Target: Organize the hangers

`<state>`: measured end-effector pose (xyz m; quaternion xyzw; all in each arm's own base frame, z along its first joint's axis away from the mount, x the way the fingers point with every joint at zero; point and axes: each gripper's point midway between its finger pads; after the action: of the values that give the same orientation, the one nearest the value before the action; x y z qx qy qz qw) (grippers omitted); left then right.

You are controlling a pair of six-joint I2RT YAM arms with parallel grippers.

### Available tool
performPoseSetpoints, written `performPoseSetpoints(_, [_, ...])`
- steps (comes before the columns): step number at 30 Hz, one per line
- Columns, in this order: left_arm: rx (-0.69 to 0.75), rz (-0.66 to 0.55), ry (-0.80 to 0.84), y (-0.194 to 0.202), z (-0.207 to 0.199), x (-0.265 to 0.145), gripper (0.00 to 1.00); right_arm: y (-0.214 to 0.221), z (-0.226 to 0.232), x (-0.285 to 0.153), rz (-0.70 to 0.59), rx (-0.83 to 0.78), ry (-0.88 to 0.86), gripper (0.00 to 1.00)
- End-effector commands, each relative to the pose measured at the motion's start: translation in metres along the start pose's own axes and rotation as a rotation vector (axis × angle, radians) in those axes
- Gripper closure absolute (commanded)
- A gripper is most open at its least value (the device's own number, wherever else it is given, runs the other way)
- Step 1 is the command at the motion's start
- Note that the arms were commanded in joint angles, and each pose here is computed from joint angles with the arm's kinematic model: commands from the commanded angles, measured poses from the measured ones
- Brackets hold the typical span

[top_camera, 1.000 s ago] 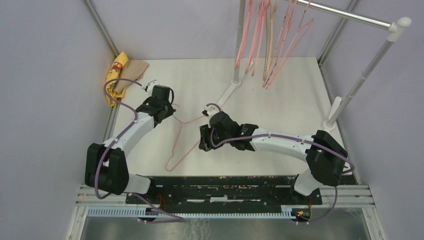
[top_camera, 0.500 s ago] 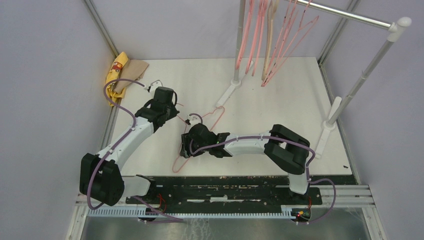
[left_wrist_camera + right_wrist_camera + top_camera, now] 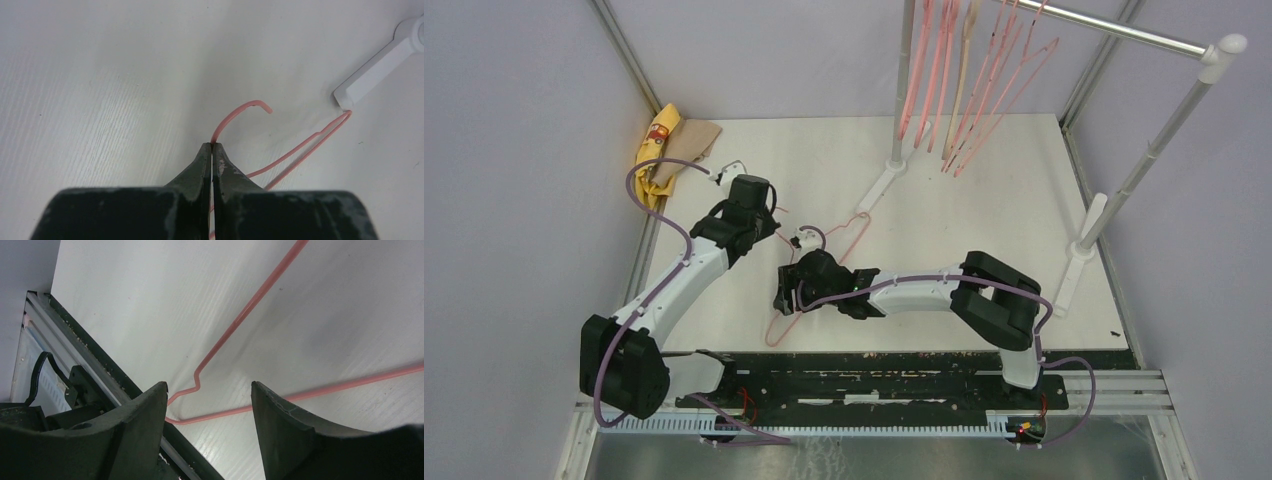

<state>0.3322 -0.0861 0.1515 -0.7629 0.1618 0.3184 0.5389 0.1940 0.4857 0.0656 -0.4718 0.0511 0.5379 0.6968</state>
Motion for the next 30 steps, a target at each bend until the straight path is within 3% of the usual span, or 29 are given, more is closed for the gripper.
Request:
performPoseSetpoints(1, [-0.060, -0.070, 0.059, -0.026, -0.015, -0.021, 0.97, -0.015, 0.012, 0.014, -0.071, -0.003, -0.009, 0.31])
performPoseSetpoints(18, [-0.062, -0.072, 0.157, -0.025, -0.033, -0.050, 0.97, -0.017, -0.004, 0.026, -0.202, -0.033, 0.123, 0.36])
performPoseSetpoints(27, [-0.013, -0.036, 0.102, -0.011, -0.024, -0.037, 0.97, -0.022, -0.026, 0.010, -0.222, -0.088, 0.258, 0.39])
performPoseSetpoints(30, [0.013, -0.015, 0.085, -0.004, -0.021, -0.029, 0.69, -0.030, -0.042, -0.012, -0.268, -0.095, 0.330, 0.39])
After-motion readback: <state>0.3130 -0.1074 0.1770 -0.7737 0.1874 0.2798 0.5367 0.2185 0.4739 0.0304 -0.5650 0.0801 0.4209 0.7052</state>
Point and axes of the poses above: each gripper's point midway between its finger pads, its own x axis out along the fingers, its own z axis along the line the jaws close on, y = z × x, and after that the axes turned 3 degrees about x, right-handed
